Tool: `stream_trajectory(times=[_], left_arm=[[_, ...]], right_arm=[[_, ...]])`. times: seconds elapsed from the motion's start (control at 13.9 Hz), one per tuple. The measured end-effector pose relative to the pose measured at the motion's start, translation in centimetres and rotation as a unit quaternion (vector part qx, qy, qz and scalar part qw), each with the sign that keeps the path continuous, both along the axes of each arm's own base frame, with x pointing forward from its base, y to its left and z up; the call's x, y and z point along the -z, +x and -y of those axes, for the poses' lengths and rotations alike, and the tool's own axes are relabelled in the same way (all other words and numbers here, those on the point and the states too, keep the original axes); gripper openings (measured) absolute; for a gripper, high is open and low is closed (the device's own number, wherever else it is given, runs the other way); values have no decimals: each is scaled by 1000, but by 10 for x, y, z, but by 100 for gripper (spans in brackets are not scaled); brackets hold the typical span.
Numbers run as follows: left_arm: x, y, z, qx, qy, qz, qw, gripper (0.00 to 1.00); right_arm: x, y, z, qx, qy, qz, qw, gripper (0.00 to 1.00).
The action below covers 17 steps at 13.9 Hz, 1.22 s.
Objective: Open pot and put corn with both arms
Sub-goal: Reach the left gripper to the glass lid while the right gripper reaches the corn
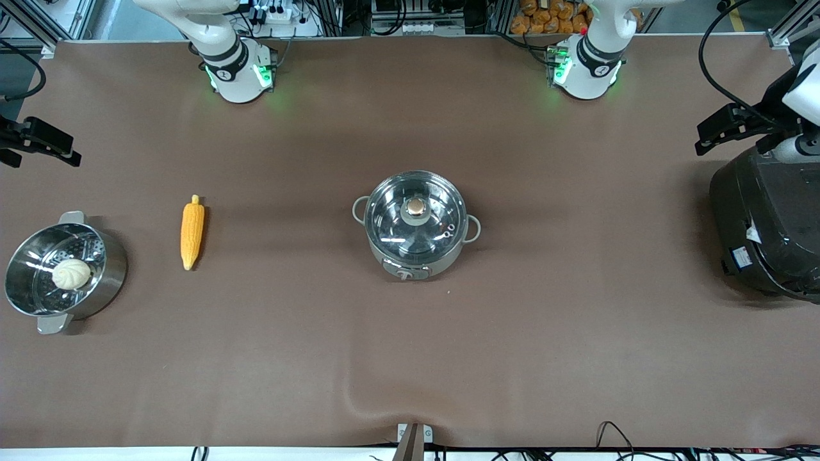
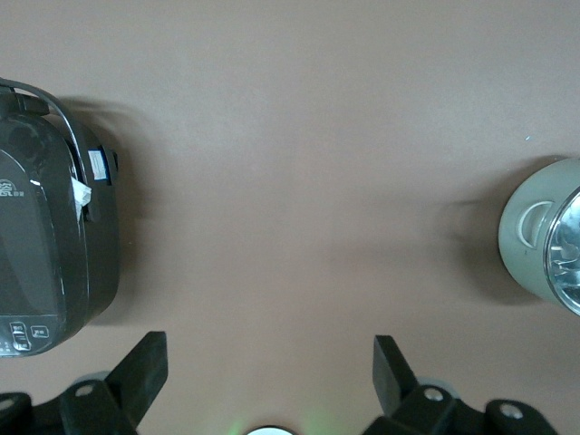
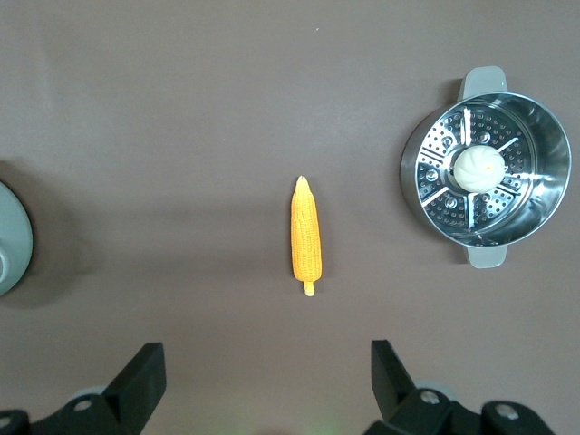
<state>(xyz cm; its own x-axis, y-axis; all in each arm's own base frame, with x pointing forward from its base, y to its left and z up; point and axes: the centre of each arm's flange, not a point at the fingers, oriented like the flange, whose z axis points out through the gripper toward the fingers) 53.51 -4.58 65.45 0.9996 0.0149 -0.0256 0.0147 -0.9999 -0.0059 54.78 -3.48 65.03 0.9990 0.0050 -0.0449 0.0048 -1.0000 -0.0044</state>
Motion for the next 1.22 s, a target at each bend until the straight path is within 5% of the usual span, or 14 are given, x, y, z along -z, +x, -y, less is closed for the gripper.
stream_trajectory(times=[0.5,0.79,1.22], left_arm=[[18,8,19,15,0,-20,1000,100],[54,13,122,18,4,-39,999,100],[140,5,304,-90,-5,-25,996,100]], right_arm=[[1,1,0,0,0,1,1000,100],[18,8,0,-1,-1,9,1000,100],[113,26,9,6,-5,38,999,100]])
